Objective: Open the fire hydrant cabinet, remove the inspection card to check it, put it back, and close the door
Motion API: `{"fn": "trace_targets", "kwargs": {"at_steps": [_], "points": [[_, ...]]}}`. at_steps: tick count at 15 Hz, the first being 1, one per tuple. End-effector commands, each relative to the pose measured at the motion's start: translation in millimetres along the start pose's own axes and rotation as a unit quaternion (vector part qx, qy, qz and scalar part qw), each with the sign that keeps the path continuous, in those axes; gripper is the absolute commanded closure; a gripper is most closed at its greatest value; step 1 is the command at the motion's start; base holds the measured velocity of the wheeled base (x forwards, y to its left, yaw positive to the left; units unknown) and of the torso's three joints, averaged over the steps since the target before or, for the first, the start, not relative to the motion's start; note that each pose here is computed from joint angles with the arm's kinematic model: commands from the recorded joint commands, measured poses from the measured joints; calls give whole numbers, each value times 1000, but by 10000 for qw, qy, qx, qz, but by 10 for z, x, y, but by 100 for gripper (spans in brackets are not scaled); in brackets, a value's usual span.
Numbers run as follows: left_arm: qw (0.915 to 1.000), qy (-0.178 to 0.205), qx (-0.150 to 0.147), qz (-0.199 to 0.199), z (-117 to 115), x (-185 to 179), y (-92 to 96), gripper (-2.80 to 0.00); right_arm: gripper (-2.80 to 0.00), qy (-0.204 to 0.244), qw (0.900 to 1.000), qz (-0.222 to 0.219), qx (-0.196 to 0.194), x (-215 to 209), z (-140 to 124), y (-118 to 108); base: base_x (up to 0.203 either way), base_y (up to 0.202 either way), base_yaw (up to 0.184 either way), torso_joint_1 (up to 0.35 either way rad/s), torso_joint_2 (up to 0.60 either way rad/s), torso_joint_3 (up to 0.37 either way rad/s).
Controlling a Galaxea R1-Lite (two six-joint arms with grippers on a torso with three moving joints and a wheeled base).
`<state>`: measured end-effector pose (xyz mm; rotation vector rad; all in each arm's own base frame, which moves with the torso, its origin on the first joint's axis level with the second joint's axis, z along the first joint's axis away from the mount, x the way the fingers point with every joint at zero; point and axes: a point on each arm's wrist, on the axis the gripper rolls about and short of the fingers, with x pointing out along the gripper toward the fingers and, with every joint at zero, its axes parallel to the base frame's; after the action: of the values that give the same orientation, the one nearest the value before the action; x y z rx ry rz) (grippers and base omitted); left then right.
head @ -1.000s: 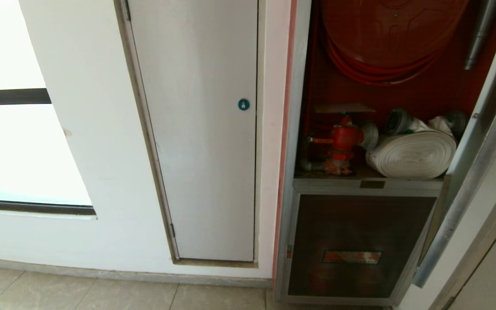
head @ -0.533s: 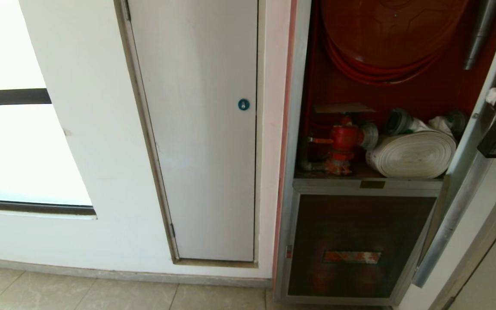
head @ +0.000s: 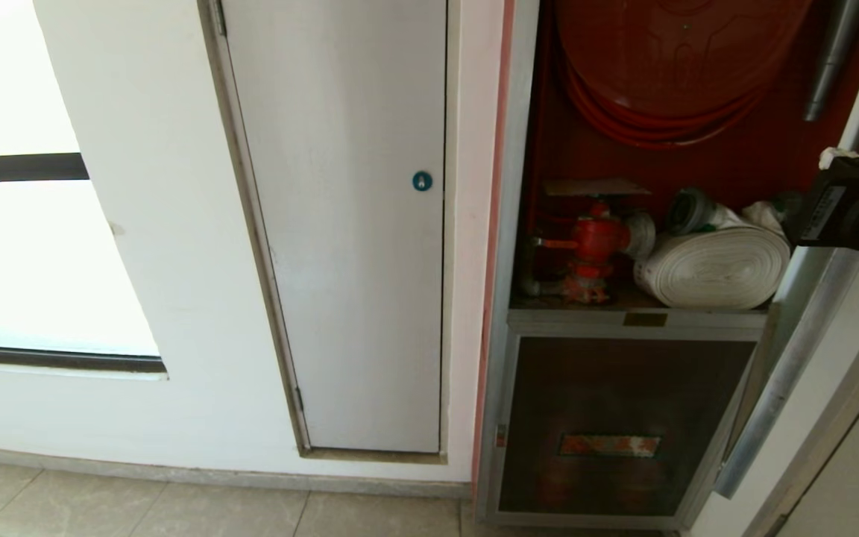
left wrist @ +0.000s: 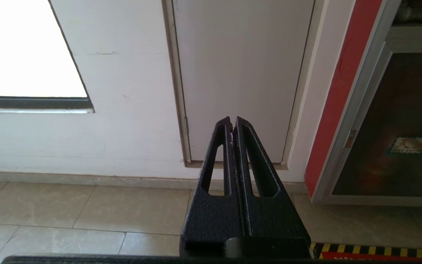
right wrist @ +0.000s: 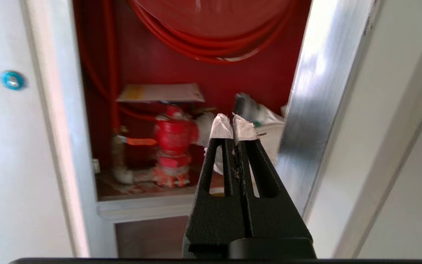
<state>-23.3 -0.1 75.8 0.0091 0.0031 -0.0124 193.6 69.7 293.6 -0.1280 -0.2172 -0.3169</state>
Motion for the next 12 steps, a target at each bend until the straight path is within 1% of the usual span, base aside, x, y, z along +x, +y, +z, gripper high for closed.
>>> {"fn": "trace_targets", "kwargs": {"at_steps": [1,3,7,12], "points": [[10000,7,0,0,0,1,0,0,0,115,9995,-255,-132,101,-72,-25,0,0,0,0,0,0],[10000,7,0,0,0,1,0,0,0,176,9983,-505,-226,201,-124,-94,0,0,0,0,0,0],[10000,9,0,0,0,1,0,0,0,192,9973,-658,-249,218,-140,-161,0,0,0,0,0,0],[10000,7,0,0,0,1,0,0,0,63,9968,-789,-147,-43,-82,-369,0,0,0,0,0,0]]}}
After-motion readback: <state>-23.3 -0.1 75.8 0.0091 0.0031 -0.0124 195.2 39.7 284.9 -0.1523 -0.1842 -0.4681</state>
